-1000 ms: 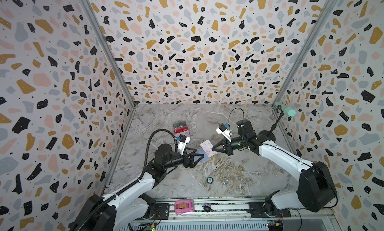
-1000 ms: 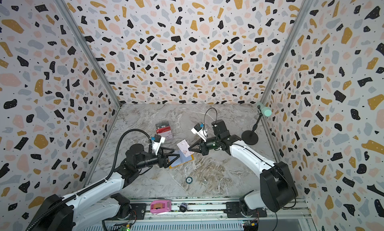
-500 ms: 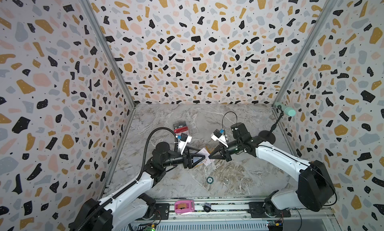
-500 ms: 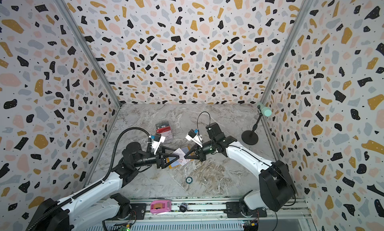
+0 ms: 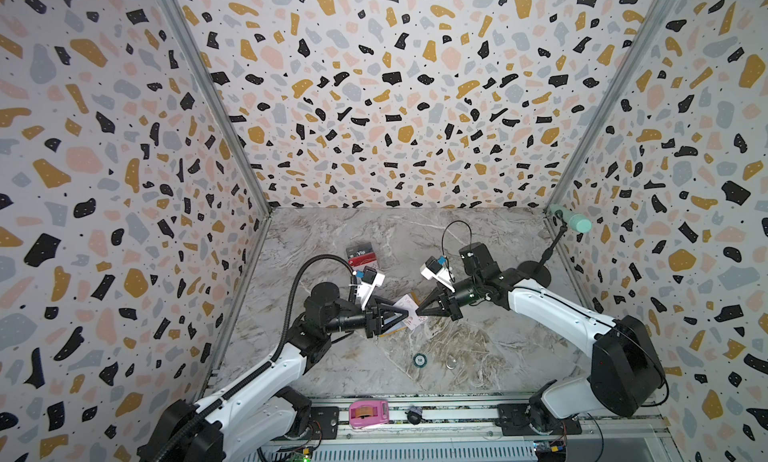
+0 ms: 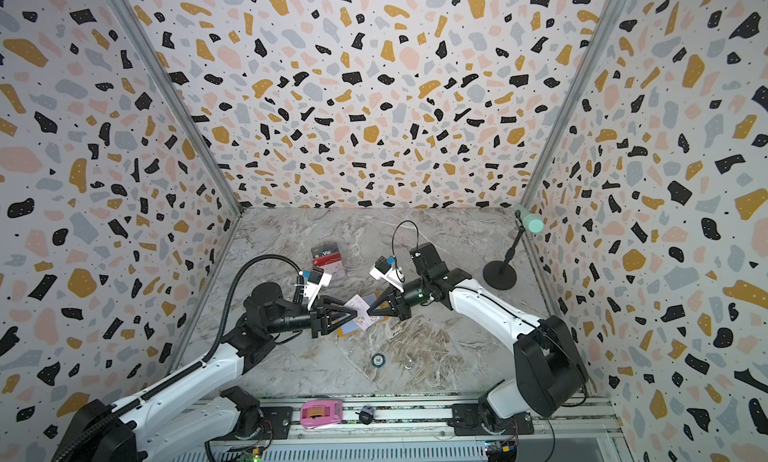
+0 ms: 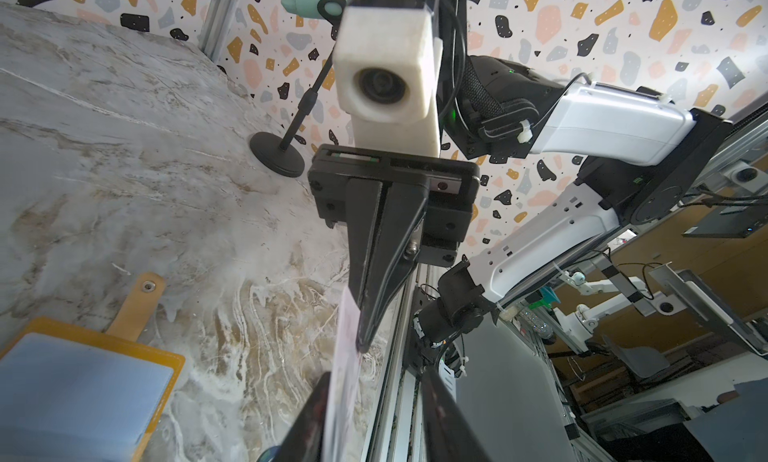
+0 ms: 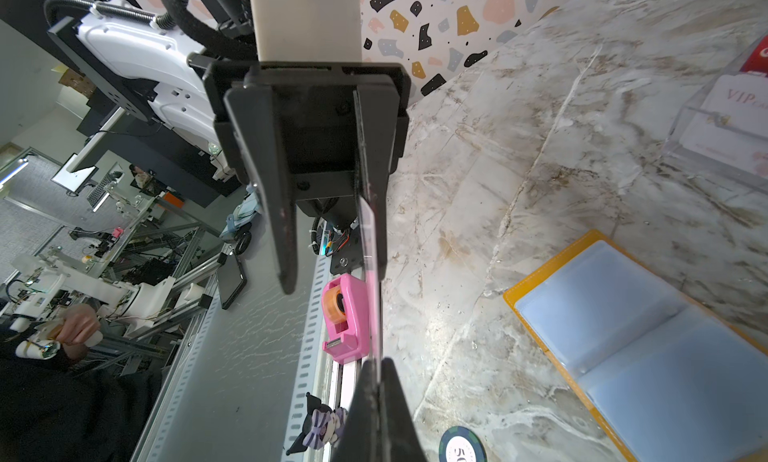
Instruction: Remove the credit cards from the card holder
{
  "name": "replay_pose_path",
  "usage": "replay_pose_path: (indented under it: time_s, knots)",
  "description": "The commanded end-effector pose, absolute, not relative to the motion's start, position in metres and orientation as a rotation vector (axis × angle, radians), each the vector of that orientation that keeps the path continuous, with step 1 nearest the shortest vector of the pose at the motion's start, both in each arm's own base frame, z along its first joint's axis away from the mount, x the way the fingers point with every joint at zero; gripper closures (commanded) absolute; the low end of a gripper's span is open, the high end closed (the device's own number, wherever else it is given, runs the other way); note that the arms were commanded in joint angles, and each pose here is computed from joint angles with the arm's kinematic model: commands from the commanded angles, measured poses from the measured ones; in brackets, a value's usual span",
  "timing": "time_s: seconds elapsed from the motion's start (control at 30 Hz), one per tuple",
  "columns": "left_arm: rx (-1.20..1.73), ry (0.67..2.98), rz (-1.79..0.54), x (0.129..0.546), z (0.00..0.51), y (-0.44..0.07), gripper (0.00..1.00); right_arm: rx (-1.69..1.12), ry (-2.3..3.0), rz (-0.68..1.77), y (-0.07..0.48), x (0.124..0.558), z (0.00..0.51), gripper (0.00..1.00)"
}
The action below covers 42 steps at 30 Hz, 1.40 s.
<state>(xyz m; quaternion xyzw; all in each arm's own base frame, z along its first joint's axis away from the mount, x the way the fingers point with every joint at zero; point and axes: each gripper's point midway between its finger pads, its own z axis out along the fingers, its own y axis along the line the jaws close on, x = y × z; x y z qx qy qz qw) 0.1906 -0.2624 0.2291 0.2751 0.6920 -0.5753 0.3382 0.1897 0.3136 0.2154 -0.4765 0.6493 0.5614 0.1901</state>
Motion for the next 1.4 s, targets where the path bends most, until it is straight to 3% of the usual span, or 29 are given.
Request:
replay_pose_path:
  time_s: [0.0,0.3,0.37,0.63,0.87,1.2,1.37]
  knots:
    - [0.765,1.740,-1.494,0.192,0.246,-0.265,0.73,-1.360,1.794,1.572,0.316,0.191,0.225,1.00]
    - [0.759,1.745,-1.493,0.195,0.246,-0.266,0.94,-1.341,1.825,1.528,0.316,0.196,0.222,0.99]
    - [0.749,1.750,-1.484,0.197,0.245,-0.266,1.00,-1.329,1.832,1.509,0.315,0.199,0.223,0.90]
    - [0.716,1.729,-1.442,0.204,0.249,-0.264,1.00,-1.176,1.760,1.442,0.304,0.211,0.242,0.43]
    - [0.648,1.657,-1.427,0.214,0.265,-0.262,1.00,-0.921,1.606,1.465,0.288,0.206,0.268,0.21]
    - [0.442,1.503,-1.443,0.229,0.296,-0.248,1.00,-0.653,1.431,1.563,0.286,0.200,0.292,0.20]
    - [0.386,1.497,-1.438,0.233,0.300,-0.243,1.00,-0.648,1.391,1.598,0.294,0.200,0.302,0.28]
